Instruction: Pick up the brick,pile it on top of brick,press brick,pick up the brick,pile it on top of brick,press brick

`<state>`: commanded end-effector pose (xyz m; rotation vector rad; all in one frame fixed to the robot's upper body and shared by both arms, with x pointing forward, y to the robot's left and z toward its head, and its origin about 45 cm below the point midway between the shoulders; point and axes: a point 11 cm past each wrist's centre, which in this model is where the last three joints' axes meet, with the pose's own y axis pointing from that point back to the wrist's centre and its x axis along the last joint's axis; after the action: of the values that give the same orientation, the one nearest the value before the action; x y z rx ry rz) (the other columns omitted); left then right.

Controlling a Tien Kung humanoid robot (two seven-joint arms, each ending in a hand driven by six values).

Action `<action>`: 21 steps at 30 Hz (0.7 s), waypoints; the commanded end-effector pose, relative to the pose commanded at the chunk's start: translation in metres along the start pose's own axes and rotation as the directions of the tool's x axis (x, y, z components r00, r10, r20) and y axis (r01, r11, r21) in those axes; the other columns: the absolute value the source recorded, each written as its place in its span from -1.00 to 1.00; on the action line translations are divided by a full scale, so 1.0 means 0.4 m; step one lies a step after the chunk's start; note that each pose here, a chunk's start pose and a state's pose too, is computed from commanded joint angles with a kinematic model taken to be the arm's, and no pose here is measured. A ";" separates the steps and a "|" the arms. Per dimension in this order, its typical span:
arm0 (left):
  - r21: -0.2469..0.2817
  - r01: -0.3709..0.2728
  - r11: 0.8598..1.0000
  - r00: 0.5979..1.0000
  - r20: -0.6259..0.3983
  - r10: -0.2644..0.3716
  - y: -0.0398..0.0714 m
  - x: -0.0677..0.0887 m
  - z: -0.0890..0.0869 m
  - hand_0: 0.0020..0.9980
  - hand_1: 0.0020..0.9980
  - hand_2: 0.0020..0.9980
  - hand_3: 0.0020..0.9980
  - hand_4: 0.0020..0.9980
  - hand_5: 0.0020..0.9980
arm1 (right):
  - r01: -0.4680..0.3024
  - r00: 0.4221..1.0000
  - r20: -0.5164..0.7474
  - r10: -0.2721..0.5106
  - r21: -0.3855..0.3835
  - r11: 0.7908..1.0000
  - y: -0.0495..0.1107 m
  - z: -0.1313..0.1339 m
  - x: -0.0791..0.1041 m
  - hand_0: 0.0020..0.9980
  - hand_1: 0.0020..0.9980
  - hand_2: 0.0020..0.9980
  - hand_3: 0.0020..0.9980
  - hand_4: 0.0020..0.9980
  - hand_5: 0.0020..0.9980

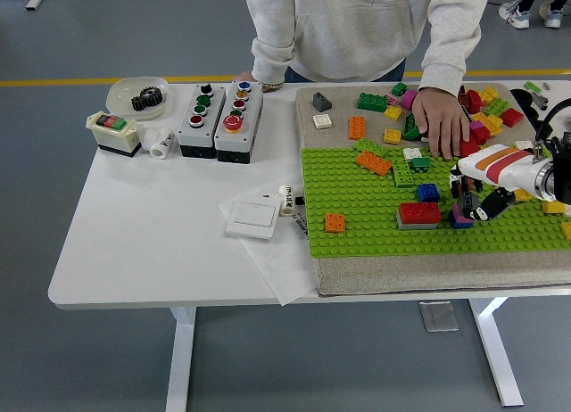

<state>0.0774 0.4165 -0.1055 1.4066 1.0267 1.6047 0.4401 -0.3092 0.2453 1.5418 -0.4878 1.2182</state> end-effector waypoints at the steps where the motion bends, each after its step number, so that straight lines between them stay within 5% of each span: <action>1: 0.000 0.000 1.000 1.000 0.000 0.000 0.000 0.000 0.000 0.53 0.58 0.57 0.35 0.53 0.27 | 0.000 1.000 0.000 0.000 0.000 1.000 0.000 0.000 0.000 -0.34 -0.11 0.11 0.16 0.69 -0.75; 21: 0.007 0.000 1.000 1.000 0.004 0.000 -0.001 0.000 -0.008 0.53 0.58 0.56 0.36 0.54 0.27 | -0.005 1.000 0.000 0.005 0.003 1.000 0.000 -0.002 -0.001 -0.36 -0.10 0.20 0.25 0.79 -0.69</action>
<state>0.0742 0.4164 -0.1060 1.4141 1.0308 1.5994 0.4395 -0.3088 0.2450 1.5441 -0.4896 1.2236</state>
